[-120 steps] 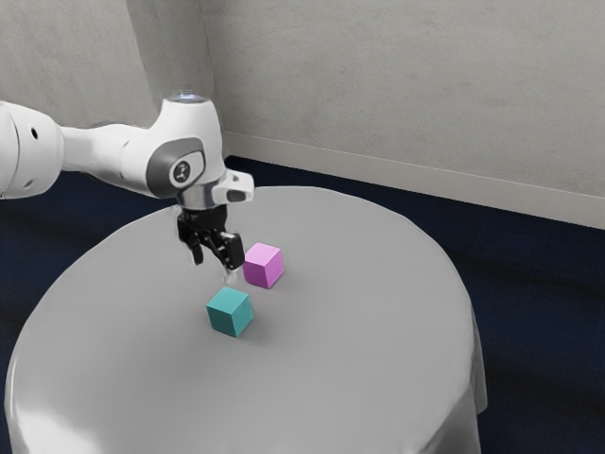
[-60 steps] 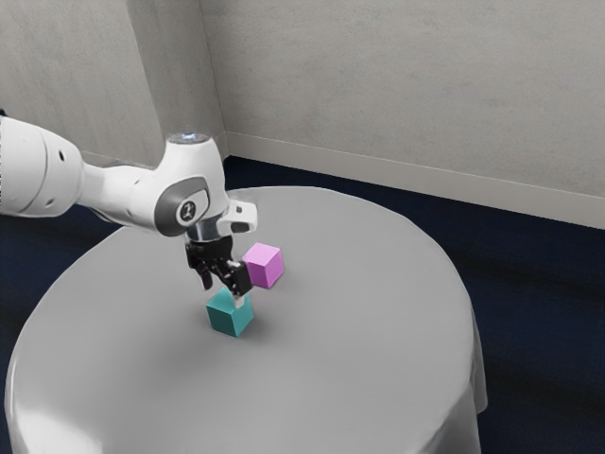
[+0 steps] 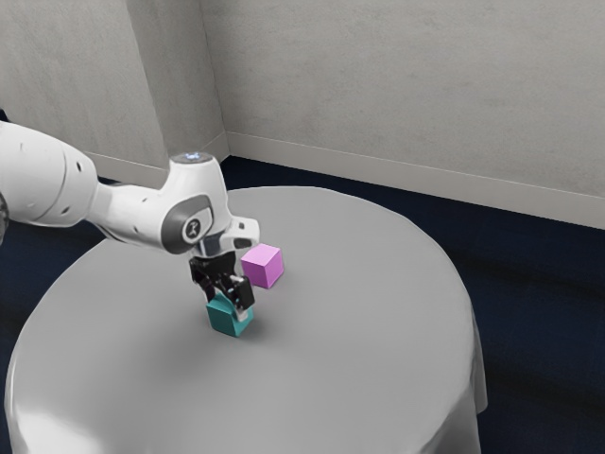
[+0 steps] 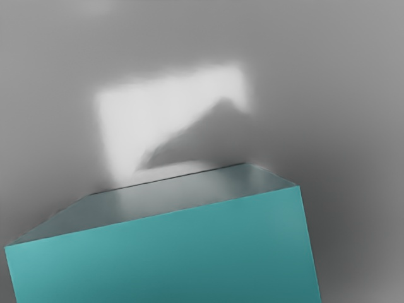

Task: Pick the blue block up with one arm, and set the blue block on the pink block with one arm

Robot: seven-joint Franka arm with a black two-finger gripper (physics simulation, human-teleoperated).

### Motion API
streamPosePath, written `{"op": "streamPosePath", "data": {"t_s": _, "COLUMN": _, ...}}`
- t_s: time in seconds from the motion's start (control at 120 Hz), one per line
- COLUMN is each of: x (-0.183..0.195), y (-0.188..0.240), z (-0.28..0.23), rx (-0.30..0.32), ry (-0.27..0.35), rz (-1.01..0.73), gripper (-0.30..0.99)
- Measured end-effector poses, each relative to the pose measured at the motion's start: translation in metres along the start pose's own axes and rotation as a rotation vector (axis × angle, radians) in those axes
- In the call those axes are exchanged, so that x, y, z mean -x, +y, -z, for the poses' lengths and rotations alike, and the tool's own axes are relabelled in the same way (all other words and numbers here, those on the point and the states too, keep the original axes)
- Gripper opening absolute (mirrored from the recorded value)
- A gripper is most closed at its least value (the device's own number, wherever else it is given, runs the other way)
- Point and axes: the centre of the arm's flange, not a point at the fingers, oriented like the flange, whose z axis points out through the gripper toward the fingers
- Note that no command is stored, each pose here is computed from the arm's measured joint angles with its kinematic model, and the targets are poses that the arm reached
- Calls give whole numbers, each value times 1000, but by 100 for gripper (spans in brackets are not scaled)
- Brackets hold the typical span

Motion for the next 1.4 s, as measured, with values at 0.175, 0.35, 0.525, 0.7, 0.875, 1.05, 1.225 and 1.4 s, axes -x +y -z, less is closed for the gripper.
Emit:
{"op": "streamPosePath", "data": {"t_s": 0.175, "x": 0, "y": -8, "z": -2, "rx": -5, "ry": 8, "rz": 11, "gripper": 69}}
{"op": "streamPosePath", "data": {"t_s": 0.35, "x": -5, "y": -9, "z": -3, "rx": -9, "ry": 26, "rz": 8, "gripper": 69}}
{"op": "streamPosePath", "data": {"t_s": 0.525, "x": -7, "y": -9, "z": -10, "rx": -9, "ry": 24, "rz": 6, "gripper": 69}}
{"op": "streamPosePath", "data": {"t_s": 0.7, "x": -9, "y": -7, "z": -13, "rx": -9, "ry": 24, "rz": 0, "gripper": 69}}
{"op": "streamPosePath", "data": {"t_s": 0.875, "x": -11, "y": -1, "z": -12, "rx": -9, "ry": 26, "rz": -10, "gripper": 61}}
{"op": "streamPosePath", "data": {"t_s": 1.05, "x": -15, "y": 3, "z": -6, "rx": -10, "ry": 40, "rz": -19, "gripper": 50}}
{"op": "streamPosePath", "data": {"t_s": 1.225, "x": -15, "y": 1, "z": -9, "rx": -11, "ry": 35, "rz": -15, "gripper": 41}}
{"op": "streamPosePath", "data": {"t_s": 1.4, "x": -15, "y": 1, "z": -12, "rx": -13, "ry": 29, "rz": -14, "gripper": 41}}
